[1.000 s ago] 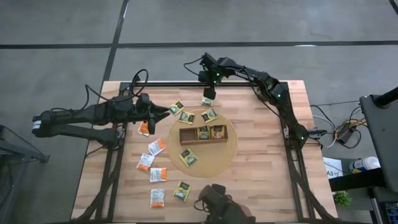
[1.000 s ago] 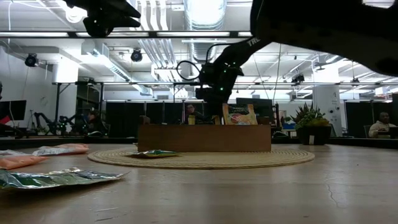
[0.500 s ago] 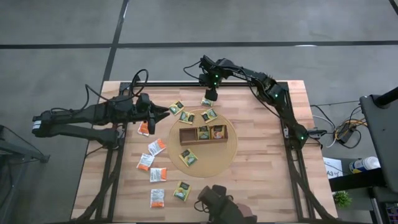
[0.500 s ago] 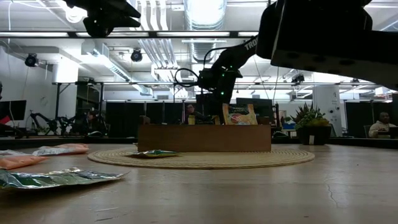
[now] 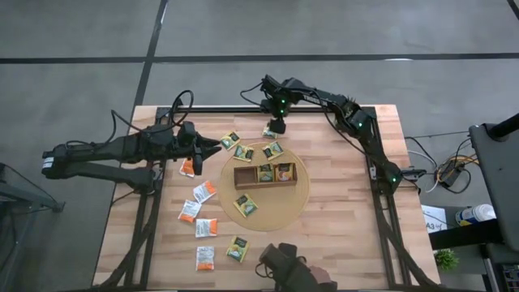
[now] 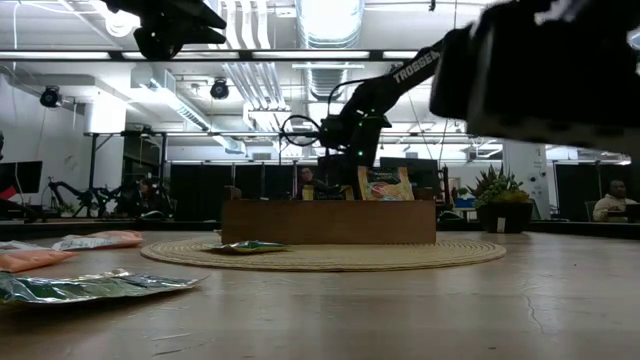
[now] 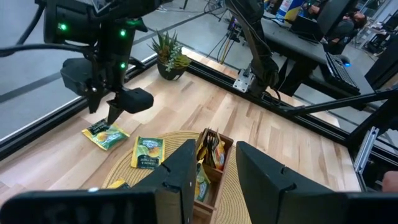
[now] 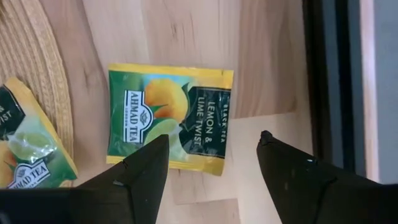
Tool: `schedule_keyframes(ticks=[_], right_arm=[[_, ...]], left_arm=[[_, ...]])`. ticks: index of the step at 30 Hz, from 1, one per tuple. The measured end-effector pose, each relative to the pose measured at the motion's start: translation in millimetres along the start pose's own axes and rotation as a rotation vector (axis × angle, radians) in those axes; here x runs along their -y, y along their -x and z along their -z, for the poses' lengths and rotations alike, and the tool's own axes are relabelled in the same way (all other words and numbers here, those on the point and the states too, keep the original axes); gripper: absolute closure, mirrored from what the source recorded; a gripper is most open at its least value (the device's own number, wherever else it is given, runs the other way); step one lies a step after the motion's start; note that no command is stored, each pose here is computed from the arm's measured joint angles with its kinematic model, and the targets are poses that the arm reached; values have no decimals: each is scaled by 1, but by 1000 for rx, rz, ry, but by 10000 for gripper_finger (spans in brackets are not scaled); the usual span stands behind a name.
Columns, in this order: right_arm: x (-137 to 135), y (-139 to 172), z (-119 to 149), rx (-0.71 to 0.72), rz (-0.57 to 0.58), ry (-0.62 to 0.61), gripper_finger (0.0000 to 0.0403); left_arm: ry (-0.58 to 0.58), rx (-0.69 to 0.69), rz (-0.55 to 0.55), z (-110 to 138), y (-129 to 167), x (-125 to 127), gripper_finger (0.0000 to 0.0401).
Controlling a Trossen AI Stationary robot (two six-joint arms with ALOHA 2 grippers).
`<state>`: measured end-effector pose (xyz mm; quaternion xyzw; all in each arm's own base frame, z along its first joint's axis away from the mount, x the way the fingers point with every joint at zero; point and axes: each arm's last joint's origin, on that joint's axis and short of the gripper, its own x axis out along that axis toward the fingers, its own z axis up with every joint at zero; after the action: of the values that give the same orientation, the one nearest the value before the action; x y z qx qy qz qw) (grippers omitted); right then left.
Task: Pick & Place Tea
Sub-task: Put the yellow tea bag into the middle section of the wooden organizer
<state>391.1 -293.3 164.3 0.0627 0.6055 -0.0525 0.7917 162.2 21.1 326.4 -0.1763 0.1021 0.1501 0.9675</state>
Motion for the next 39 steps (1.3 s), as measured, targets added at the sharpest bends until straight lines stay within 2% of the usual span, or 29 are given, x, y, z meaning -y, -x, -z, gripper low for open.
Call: schedule_keyframes(ticks=[10,15,23,27,29,31,36,39], right_arm=[[2,-12,4,-11,50,7,165],[4,-12,0,28,73,33,165],[4,-24,5,16,9,29,165],[4,-23,4,10,21,52,170],[3,-23,4,7,21,62,187],[2,-23,4,-4,15,67,221],[0,-23,8,-41,-7,101,366],[0,-22,8,-40,-8,101,388]], left_arm=[[0,0,0,0,0,0,293],[0,-1,0,0,0,0,293],[2,-1,0,0,0,0,293],[4,-1,0,0,0,0,293],[5,-1,0,0,0,0,293],[5,-1,0,0,0,0,293],[4,-1,0,0,0,0,293],[3,-1,0,0,0,0,293]])
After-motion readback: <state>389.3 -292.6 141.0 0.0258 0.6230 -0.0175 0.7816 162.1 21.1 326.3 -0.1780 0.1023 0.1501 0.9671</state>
